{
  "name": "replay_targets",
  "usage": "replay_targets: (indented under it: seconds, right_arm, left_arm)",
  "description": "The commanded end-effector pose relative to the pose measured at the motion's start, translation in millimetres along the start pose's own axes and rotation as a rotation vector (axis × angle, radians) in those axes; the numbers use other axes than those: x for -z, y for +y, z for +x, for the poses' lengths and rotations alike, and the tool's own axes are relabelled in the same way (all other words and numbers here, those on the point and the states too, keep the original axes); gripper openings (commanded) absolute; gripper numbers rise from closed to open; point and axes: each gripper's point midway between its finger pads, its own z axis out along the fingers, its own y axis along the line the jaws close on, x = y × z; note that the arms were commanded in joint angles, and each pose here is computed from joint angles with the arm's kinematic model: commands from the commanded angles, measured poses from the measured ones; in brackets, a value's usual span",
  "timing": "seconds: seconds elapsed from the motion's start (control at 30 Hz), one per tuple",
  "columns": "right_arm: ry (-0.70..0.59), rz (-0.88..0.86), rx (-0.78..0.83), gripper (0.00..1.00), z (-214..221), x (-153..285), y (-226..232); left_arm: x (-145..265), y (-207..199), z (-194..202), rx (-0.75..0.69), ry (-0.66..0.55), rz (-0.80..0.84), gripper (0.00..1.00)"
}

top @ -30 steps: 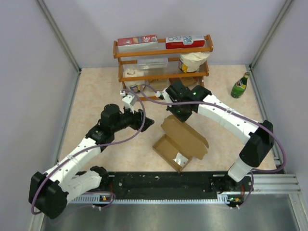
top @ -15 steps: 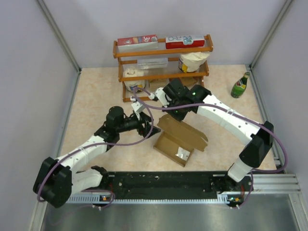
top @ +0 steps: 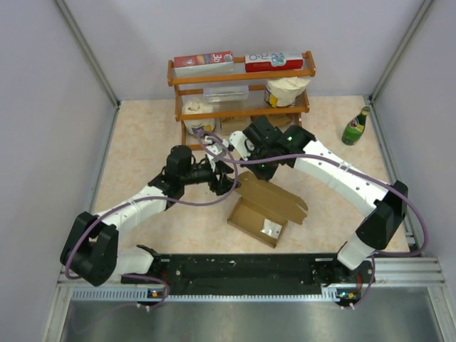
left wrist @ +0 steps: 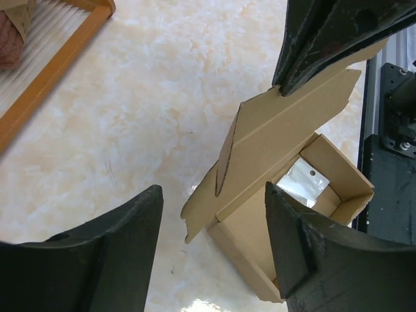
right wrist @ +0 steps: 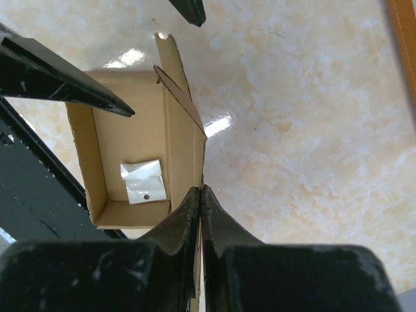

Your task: Fold the paper box

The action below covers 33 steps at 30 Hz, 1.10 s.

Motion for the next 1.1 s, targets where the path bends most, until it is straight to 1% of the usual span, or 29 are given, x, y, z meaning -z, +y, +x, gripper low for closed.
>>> replay_targets:
  seconds: [0.0,0.07,0.23,0.37,0.53,0.83,0.9,0.97,1.0,1.07]
  right_arm:
    - [-0.065,-0.027,0.038,0.00,-8.8,17.8,10.0]
    - [-0.067,-0.030,0.038,0.00,-9.0,18.3,10.5]
    - [-0.069,-0.023,0.032,0.00,-10.0,18.8,9.4]
    - [-0.070,-0.029,0.015,0.00,-11.7,18.1,11.1]
    - [-0.064,-0.033,0.003,0.00,-11.0,16.1,12.0]
    - [-0.080,-0.031,-0.022,0.00,-14.9,20.0,11.5]
    - [-0.079,-0.033,-0.027,0.00,-14.6,20.0,12.1]
    - [-0.080,-0.030,-0.033,0.00,-14.7,20.9,11.8]
    - [-0.080,-0.030,-0.035,0.00,-14.9,20.4,11.7]
    - [-0.076,-0.027,-0.042,0.00,-14.5,19.3,11.0]
  left_arm:
    - [-7.8,2.0,-11.6,-0.061,-0.005,0.041,0.65]
    - [-9.7,-0.2,-5.3,-0.049,0.008,0.062,0.64]
    - [-13.1,-3.3,0.1,-0.041,0.010,0.088,0.63]
    - [-14.5,-2.9,2.3,-0.032,-0.021,0.082,0.63]
    - [-17.5,-5.0,8.6,-0.018,-0.012,0.107,0.56]
    - [-19.9,-3.4,18.6,-0.005,-0.006,0.109,0.53]
    - [-20.8,-3.5,19.8,-0.006,-0.012,0.113,0.50]
    - [-21.9,-3.7,21.7,-0.005,-0.011,0.124,0.45]
    - [-23.0,-5.9,22.0,0.028,-0.009,0.133,0.43]
    - [-24.0,-8.1,24.0,0.040,-0.007,0.152,0.38]
